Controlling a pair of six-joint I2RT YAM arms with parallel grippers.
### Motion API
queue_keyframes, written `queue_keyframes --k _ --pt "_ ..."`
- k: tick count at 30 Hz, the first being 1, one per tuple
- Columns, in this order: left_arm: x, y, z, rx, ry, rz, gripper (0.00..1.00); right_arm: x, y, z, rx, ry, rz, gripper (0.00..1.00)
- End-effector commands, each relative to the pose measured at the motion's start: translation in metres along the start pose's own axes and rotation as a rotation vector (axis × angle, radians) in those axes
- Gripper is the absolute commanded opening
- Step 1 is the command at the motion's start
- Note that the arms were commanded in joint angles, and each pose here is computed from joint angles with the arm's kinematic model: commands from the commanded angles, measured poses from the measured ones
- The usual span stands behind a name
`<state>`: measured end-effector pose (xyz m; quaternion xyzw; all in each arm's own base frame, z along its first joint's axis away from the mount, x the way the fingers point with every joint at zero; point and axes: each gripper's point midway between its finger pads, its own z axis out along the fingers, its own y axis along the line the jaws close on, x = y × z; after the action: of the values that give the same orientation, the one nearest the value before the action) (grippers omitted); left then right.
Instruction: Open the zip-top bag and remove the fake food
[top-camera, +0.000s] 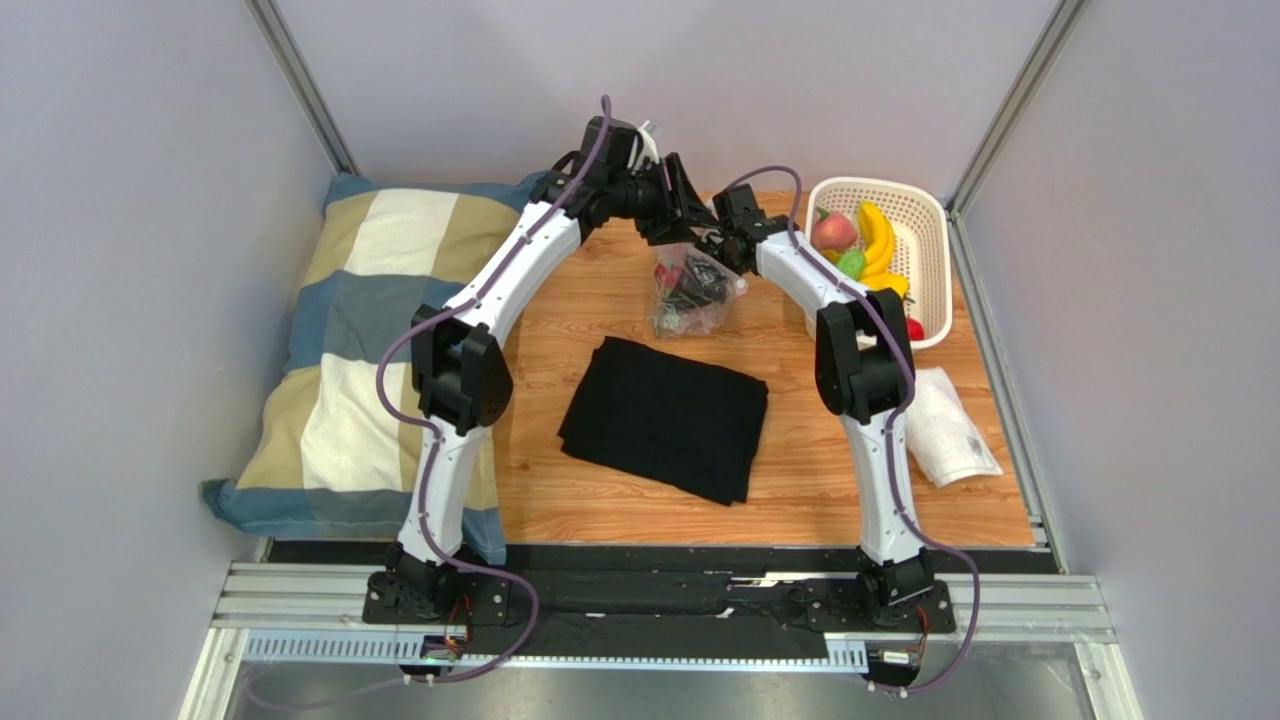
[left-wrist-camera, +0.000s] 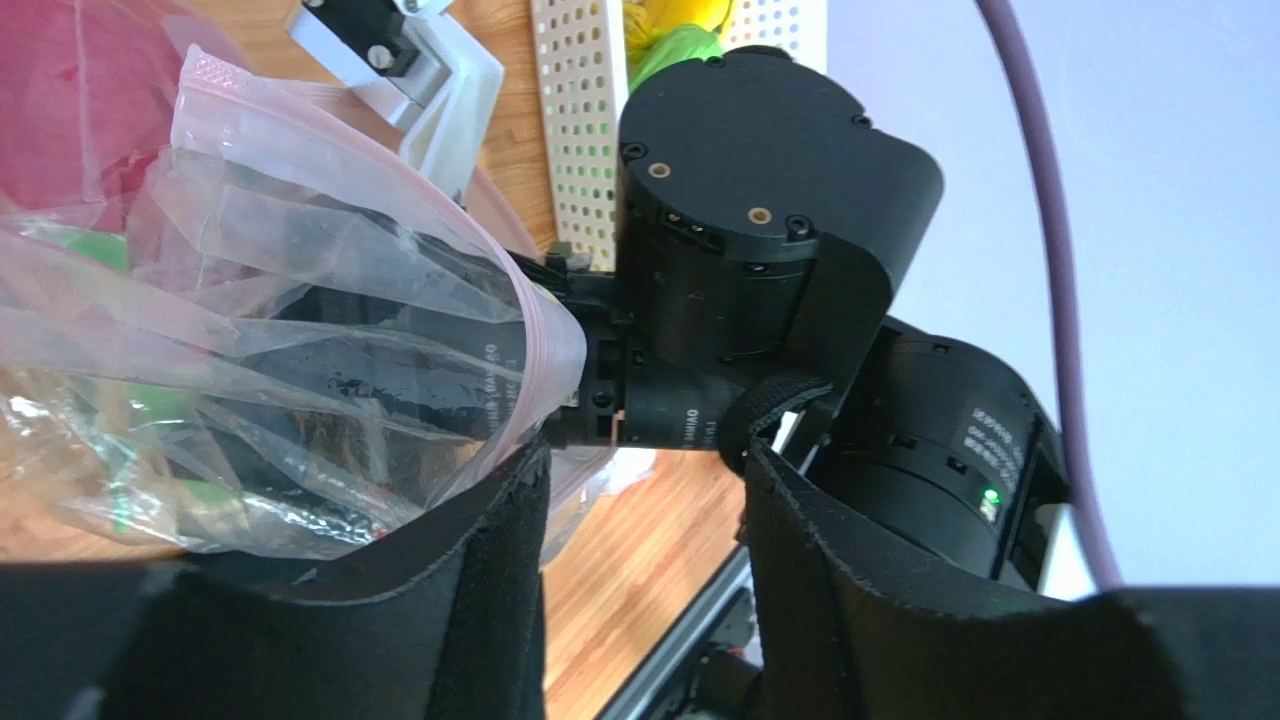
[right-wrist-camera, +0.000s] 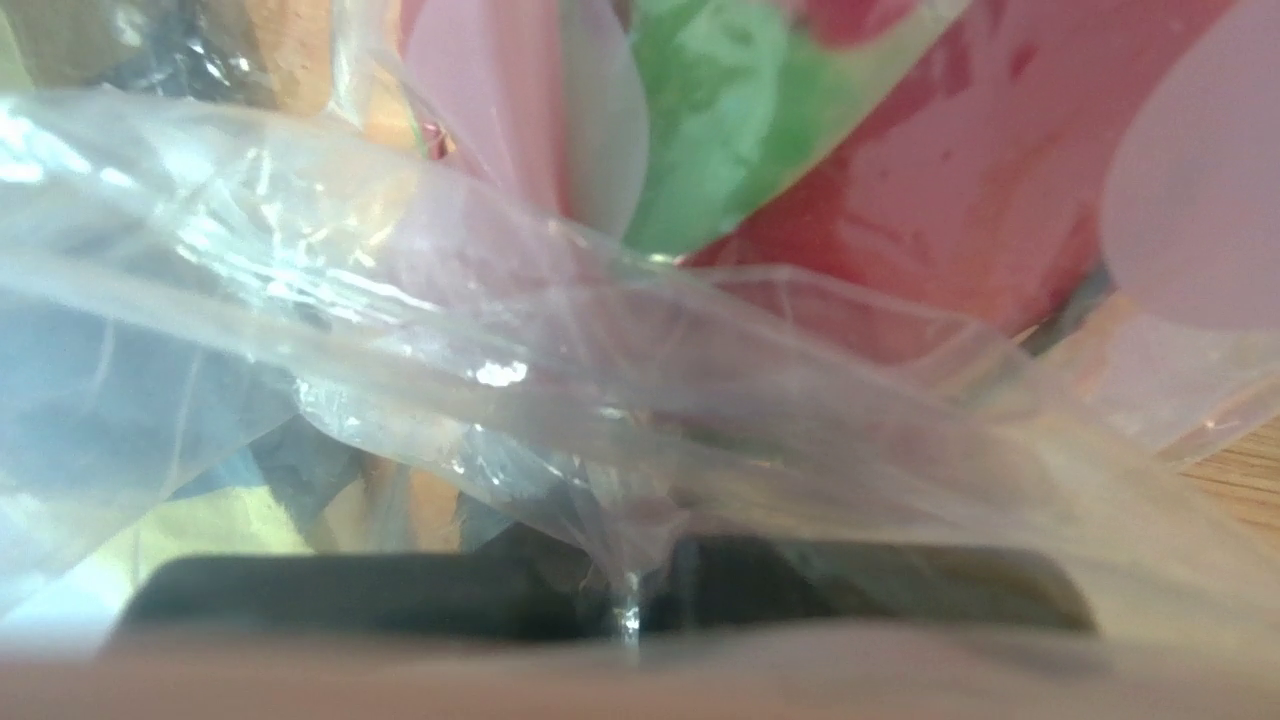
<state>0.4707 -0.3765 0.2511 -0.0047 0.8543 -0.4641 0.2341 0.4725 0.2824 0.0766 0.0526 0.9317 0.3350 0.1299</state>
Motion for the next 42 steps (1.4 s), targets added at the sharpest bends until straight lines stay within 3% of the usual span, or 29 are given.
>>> queue_keyframes --k 1,6,11,12,15,22,24,26,29,35,37,39,42 --pt "-0.011 -0.004 -0.018 -0.044 -0.052 0.067 0.6 -0.013 0.04 -0.036 -0.078 -0.076 -0.059 0.0" --pt "-0.01 0.001 -0.024 -0.085 -0.052 0.076 0.68 -0.013 0.043 -0.039 -0.081 -0.079 -0.068 0.0" --pt "-0.008 0.002 -0.037 -0.105 -0.056 0.107 0.7 -0.019 0.052 -0.045 -0.122 -0.095 -0.041 0.0" --pt "-0.015 -0.015 -0.051 -0.068 -0.101 0.162 0.7 -0.025 0.052 -0.048 -0.142 -0.101 -0.024 0.0" --pt "-0.012 -0.014 -0.073 -0.07 -0.125 0.214 0.73 -0.038 0.054 -0.06 -0.188 -0.106 0.052 0.0" --pt "-0.007 0.019 -0.104 -0.053 -0.115 0.259 0.86 -0.065 0.063 -0.083 -0.301 -0.092 0.209 0.0" --pt "-0.001 0.031 -0.103 -0.026 -0.065 0.256 0.87 -0.071 0.065 -0.089 -0.342 -0.081 0.262 0.0" --pt "0.016 0.048 -0.092 0.005 0.044 0.226 0.81 -0.076 0.069 -0.096 -0.368 -0.088 0.29 0.0" --pt "0.029 0.06 -0.077 0.065 0.1 0.204 0.79 -0.085 0.08 -0.109 -0.411 -0.098 0.303 0.0" --pt "0.027 0.078 -0.042 0.17 0.123 0.12 0.83 -0.086 0.091 -0.117 -0.458 -0.078 0.312 0.0" --pt "0.022 0.079 -0.037 0.18 0.142 0.088 0.81 -0.083 0.092 -0.118 -0.462 -0.069 0.311 0.0" --pt "0.019 0.083 -0.032 0.224 0.162 0.045 0.72 -0.082 0.093 -0.119 -0.47 -0.067 0.303 0.0" --pt "0.012 0.081 -0.035 0.224 0.131 0.061 0.71 -0.079 0.094 -0.121 -0.48 -0.058 0.3 0.0"
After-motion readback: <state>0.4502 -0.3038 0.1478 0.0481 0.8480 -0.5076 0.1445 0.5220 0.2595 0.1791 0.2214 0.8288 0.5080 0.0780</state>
